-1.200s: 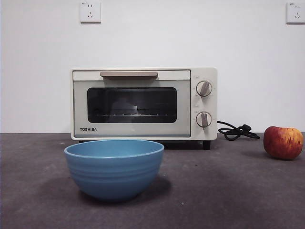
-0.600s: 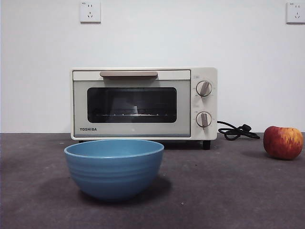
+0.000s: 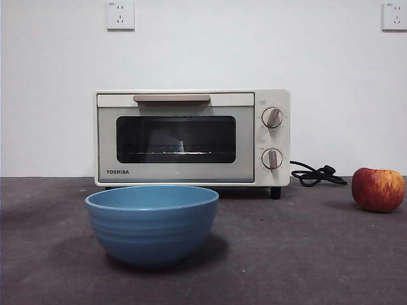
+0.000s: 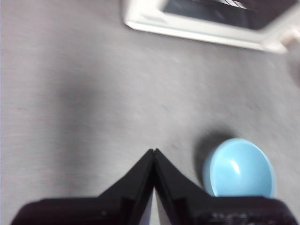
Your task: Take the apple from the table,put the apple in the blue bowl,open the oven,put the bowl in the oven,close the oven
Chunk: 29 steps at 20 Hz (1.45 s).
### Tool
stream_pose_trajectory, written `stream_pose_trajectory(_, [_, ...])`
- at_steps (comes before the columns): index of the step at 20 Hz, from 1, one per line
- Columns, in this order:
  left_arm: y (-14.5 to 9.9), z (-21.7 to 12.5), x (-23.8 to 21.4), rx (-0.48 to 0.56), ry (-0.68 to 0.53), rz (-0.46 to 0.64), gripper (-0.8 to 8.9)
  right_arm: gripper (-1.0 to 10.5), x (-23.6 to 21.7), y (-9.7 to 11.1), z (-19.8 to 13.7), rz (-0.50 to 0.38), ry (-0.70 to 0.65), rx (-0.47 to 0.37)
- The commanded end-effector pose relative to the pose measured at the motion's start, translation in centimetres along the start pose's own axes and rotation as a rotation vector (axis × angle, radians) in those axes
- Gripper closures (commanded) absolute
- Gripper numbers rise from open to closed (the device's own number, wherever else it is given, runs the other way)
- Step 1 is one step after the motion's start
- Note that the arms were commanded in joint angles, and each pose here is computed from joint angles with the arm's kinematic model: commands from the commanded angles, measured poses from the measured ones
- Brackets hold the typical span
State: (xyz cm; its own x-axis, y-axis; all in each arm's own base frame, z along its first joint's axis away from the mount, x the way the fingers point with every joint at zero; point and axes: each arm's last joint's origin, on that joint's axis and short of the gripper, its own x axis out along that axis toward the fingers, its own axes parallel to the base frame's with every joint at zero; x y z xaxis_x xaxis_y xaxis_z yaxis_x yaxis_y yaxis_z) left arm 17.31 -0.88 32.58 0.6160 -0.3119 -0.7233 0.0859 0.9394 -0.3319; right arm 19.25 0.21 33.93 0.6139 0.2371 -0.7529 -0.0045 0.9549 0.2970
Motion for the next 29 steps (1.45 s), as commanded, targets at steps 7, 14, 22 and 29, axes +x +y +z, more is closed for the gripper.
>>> stream_pose_trajectory(7, [-0.5, 0.3, 2.0, 0.086, 0.086, -0.028, 8.18, 6.8, 5.7, -1.0, 3.0, -0.01, 0.12, -0.039])
stream_pose_trajectory(14, [-1.1, 0.8, 2.6, 0.133, 0.048, -0.054, 8.18, 2.5, 10.9, -2.2, 4.6, -0.066, 0.212, -0.036])
stream_pose_trajectory(22, [-1.2, 1.1, 2.9, 0.143, 0.031, -0.061, 8.18, 2.5, 14.9, -1.8, 8.3, -0.183, 0.242, -0.085])
stream_pose_trajectory(29, [-1.3, 1.2, 2.9, 0.144, 0.025, -0.062, 8.18, 2.5, 19.4, -0.8, 9.5, -0.231, 0.293, -0.131])
